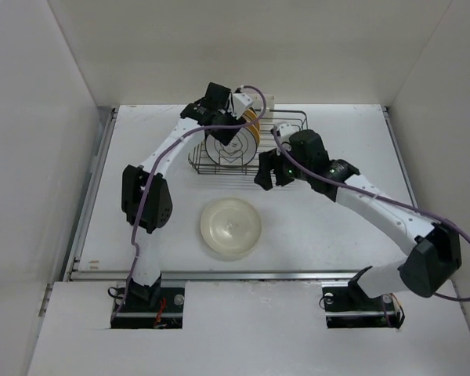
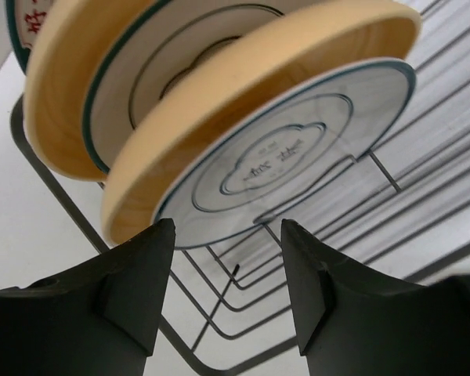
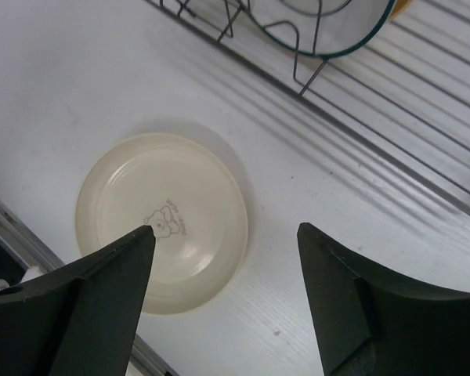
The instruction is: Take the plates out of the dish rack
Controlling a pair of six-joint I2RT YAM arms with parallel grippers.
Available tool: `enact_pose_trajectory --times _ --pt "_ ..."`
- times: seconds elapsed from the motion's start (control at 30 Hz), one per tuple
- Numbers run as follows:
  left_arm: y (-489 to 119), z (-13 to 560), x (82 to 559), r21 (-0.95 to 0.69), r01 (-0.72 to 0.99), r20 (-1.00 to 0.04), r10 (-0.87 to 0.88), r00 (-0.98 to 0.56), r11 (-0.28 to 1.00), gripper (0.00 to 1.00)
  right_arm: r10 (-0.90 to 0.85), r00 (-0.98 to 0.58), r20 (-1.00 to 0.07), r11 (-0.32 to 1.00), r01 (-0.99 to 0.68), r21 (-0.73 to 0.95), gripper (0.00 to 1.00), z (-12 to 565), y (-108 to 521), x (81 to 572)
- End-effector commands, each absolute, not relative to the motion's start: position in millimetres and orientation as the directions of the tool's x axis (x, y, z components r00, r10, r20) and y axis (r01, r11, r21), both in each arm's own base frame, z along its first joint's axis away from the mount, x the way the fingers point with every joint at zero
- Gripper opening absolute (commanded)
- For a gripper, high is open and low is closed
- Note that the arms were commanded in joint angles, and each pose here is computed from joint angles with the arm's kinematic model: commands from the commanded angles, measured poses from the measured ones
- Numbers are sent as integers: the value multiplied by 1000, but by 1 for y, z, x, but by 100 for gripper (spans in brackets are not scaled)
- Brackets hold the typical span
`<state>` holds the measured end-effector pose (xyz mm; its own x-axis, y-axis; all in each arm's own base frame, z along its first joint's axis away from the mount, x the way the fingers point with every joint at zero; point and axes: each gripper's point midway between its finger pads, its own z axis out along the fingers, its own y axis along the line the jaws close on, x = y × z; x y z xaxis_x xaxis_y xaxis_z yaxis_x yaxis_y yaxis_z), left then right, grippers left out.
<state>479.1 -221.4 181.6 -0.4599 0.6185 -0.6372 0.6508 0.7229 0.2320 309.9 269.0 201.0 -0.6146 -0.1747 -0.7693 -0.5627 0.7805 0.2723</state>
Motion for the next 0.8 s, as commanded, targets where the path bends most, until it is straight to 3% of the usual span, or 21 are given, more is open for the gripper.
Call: enact_pose_trajectory --times 0.0,0.13,0.3,0.43,0.57,0.77 --pt "-226 215 500 313 607 -694 612 -378 730 54 -116 -569 -814 822 -515 243 80 220 257 323" --pt "-217 224 491 295 567 -692 581 -429 769 49 -121 -486 -865 808 -555 199 80 244 264 344" --pt "-185 252 469 64 381 -742 299 -600 922 47 -170 -416 -893 795 -594 126 57 252 289 399" --pt "-133 241 464 -54 197 -683 108 -722 979 50 -157 -370 -916 796 -597 105 57 271 306 457" --pt "-100 208 465 -87 92 -588 23 -808 992 56 -187 -386 -903 813 -577 79 57 247 316 495" --pt "-107 163 471 -173 103 -456 13 -890 980 62 -213 -391 -895 826 -561 49 57 229 322 517"
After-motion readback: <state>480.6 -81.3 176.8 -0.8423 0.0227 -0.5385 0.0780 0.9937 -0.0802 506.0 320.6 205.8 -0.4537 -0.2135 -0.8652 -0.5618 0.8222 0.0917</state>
